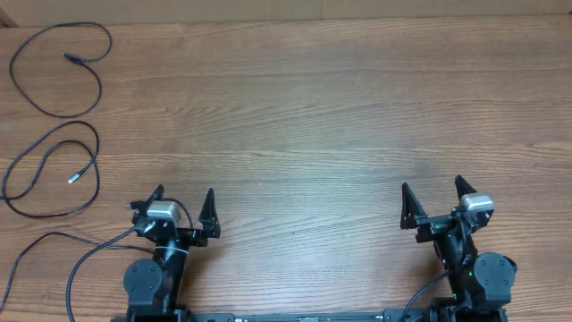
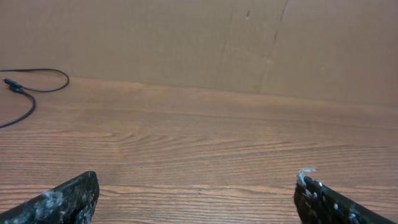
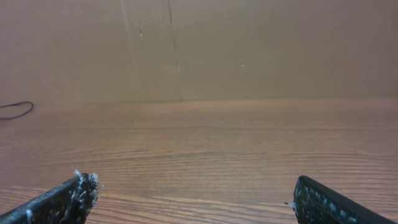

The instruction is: Untangle cables

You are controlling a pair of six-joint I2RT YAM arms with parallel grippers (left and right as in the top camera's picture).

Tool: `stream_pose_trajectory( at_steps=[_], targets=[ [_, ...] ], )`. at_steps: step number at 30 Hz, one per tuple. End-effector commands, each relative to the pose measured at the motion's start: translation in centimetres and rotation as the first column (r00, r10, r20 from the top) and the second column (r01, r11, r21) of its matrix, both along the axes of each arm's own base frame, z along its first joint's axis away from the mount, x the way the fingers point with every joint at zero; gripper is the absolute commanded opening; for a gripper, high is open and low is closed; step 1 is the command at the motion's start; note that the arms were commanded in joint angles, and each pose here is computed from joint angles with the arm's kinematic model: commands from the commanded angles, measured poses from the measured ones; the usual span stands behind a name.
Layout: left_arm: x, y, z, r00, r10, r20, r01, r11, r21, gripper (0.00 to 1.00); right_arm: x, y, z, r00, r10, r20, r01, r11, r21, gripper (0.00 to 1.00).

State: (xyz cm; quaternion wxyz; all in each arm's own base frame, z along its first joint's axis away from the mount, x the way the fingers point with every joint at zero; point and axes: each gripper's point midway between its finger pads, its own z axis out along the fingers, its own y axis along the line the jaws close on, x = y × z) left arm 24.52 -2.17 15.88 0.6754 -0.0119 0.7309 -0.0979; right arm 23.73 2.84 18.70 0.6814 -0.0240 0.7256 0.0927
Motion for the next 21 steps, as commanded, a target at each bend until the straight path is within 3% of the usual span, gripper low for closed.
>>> stream_pose_trajectory(
  at_steps=[1,21],
  targets=[
    [-0.01,0.21,-0.08,1.000,0.011,0.000,-0.011,1.000,-0.006,0.99,0.20,0.38,-0.60,1.000,0.020,0.020,-0.020,1.000,-0.008,1.00],
    [-0.01,0.21,-0.08,1.000,0.011,0.000,-0.011,1.000,-0.006,1.00,0.57,0.67,-1.09,0.997,0.039,0.062,-0.038,0.999,-0.022,1.00]
  ],
)
